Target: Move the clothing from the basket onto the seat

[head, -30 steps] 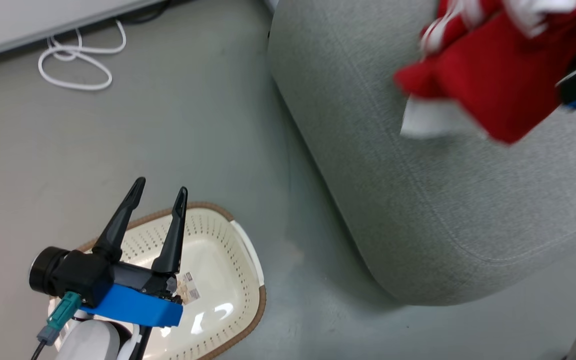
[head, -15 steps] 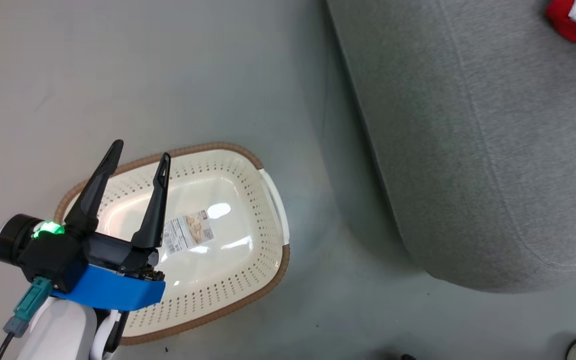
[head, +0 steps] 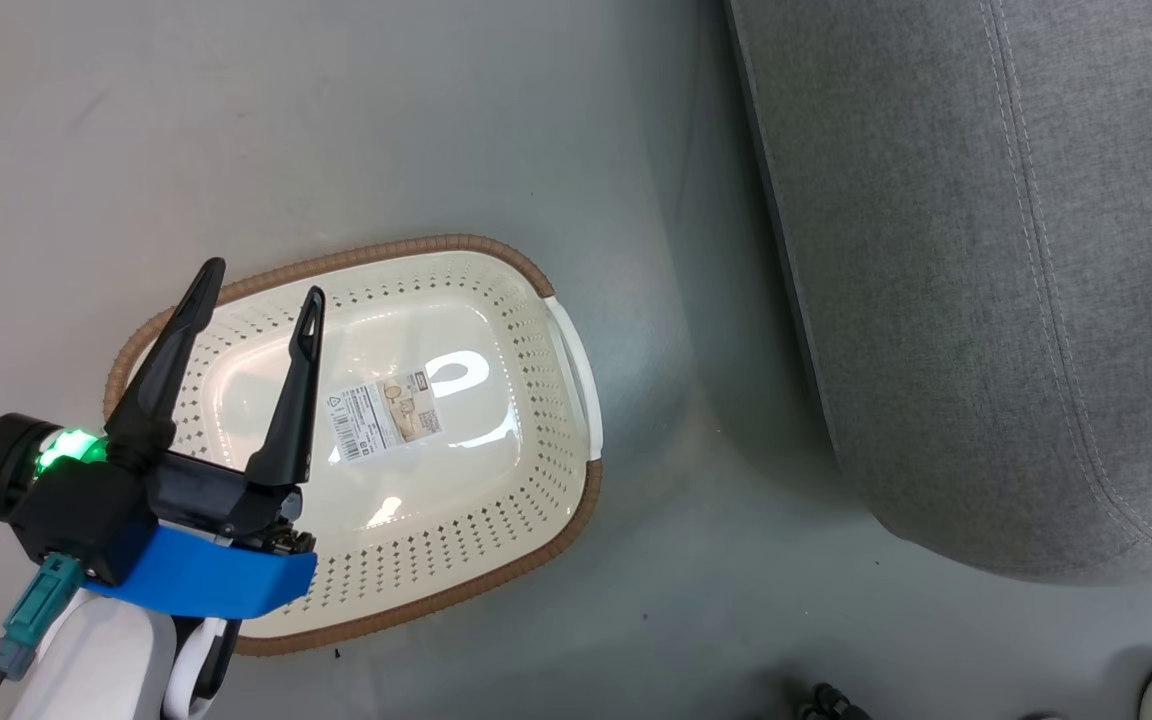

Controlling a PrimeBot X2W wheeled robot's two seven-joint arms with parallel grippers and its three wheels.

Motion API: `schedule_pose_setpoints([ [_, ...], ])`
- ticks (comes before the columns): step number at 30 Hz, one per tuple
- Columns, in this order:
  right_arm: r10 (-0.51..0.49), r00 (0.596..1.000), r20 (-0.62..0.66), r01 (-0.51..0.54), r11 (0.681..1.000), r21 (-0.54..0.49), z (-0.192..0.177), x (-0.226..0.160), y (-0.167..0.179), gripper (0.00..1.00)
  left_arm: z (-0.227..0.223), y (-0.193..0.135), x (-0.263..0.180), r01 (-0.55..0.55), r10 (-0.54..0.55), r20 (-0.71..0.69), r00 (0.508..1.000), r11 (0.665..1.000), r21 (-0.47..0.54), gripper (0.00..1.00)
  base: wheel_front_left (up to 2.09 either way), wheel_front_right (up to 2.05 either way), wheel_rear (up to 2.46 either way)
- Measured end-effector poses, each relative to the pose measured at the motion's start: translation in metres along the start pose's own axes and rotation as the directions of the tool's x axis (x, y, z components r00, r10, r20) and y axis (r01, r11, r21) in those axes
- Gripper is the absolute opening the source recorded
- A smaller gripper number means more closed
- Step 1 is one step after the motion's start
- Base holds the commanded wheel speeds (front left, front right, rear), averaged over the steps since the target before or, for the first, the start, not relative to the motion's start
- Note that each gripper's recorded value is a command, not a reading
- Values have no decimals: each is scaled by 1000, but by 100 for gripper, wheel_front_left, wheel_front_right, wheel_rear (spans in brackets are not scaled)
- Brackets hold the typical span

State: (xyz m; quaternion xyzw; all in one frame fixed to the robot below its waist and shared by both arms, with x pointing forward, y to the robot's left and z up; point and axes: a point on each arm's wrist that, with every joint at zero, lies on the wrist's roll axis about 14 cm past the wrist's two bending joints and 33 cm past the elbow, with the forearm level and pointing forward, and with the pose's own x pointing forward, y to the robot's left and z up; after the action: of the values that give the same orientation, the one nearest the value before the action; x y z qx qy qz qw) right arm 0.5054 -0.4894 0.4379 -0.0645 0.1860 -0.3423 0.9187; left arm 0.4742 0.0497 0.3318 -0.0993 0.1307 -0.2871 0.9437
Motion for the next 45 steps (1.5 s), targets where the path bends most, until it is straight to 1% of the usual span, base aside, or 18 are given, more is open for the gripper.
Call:
schedule_pose_setpoints([
  [2,2,1000,-31,-2,1000,4,-9,-2,3,100,4,-1,-1,0,0,7,1000,1000,4,100,0,0,0],
  [5,9,1000,-7,-9,1000,2,-3,-4,5,100,10,-4,-3,-1,1,19,1000,1000,3,100,0,0,0],
  [11,33,999,16,-34,998,51,-1,-21,3,100,27,-16,-9,-15,15,50,999,1000,-10,100,0,0,0],
  [20,82,992,91,-94,986,135,2,-70,-4,100,60,-30,-36,-67,69,101,993,998,-17,100,0,0,0],
  [23,123,982,143,-143,980,142,11,-88,3,100,71,-32,-48,-94,95,121,988,995,-14,100,0,0,0],
  [26,168,970,174,-190,975,118,13,-110,8,100,77,-36,-59,-112,114,131,985,994,-21,100,0,0,0],
  [28,204,957,206,-227,969,94,16,-125,15,100,86,-38,-65,-125,127,155,980,992,-23,100,0,0,0],
  [31,268,932,245,-295,952,80,18,-151,31,100,97,-36,-78,-158,160,185,970,987,-22,100,0,0,0],
  [35,324,896,305,-366,926,92,23,-184,44,100,109,-31,-97,-210,211,221,952,977,-28,100,0,0,0],
  [38,365,875,317,-410,908,87,18,-205,52,100,113,-26,-110,-244,244,235,941,969,-29,100,0,0,0],
  [41,400,851,342,-450,890,79,21,-224,60,100,116,-20,-123,-284,284,250,926,958,-36,100,0,0,0],
  [45,460,810,364,-513,856,58,24,-247,78,100,119,-8,-143,-343,342,266,901,938,-47,100,0,0,0],
])
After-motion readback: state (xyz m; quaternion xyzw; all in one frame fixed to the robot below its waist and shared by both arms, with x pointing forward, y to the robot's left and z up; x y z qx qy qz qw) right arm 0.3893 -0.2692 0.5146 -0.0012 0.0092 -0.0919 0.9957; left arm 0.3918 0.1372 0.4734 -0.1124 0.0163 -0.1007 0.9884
